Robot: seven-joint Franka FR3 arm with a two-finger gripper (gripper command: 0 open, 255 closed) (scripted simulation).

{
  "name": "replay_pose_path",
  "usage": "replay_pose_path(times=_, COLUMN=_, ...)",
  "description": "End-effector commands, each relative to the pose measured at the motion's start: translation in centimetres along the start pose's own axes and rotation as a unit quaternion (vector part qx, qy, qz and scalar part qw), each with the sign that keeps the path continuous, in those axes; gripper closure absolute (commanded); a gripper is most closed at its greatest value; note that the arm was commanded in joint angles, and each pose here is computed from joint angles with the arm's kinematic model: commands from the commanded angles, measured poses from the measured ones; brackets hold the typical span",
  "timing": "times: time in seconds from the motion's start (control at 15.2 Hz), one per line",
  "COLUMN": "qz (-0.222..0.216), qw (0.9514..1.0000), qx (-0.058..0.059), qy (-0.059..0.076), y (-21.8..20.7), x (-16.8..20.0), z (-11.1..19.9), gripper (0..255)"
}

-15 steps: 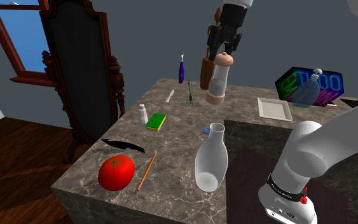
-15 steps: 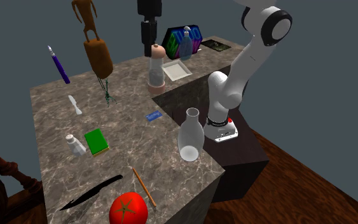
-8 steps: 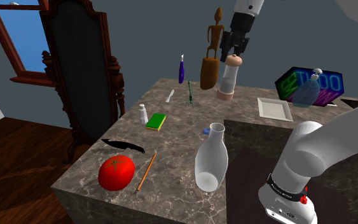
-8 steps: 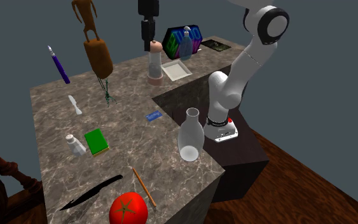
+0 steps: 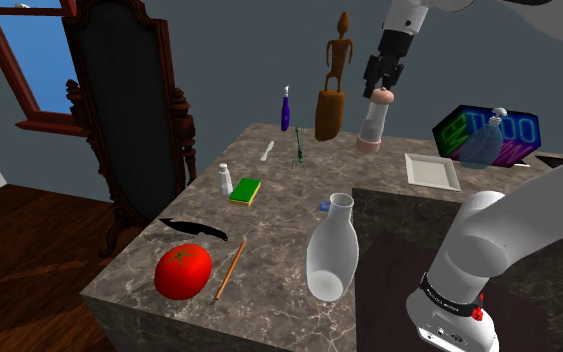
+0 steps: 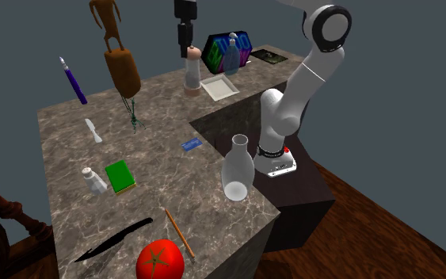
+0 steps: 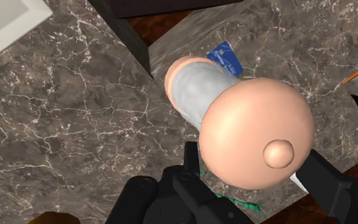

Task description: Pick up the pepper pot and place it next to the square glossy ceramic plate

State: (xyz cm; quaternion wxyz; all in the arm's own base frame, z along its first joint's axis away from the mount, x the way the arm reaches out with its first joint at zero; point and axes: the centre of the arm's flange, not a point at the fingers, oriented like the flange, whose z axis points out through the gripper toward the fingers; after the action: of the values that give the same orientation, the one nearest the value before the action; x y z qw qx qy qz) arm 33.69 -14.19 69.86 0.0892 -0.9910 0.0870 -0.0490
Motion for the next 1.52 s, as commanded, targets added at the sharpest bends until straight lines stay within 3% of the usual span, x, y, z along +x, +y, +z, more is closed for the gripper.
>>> replay_pose_path(times=0.0, qz=-0.001, qw=1.0000, qx=0.000, qy=0.000, y=2.6, x=0.7, z=0.1, gripper=255)
replay_pose_path(times=1.32, qz=-0.001, qw=1.0000, qx=0.000, qy=0.000, y=28.5, x=5.9, z=0.8, gripper=255)
replay_pose_path(times=1.45, qz=-0.001, qw=1.0000, qx=0.000, qy=0.000, y=29.5, x=6.0, z=1.4, gripper=255)
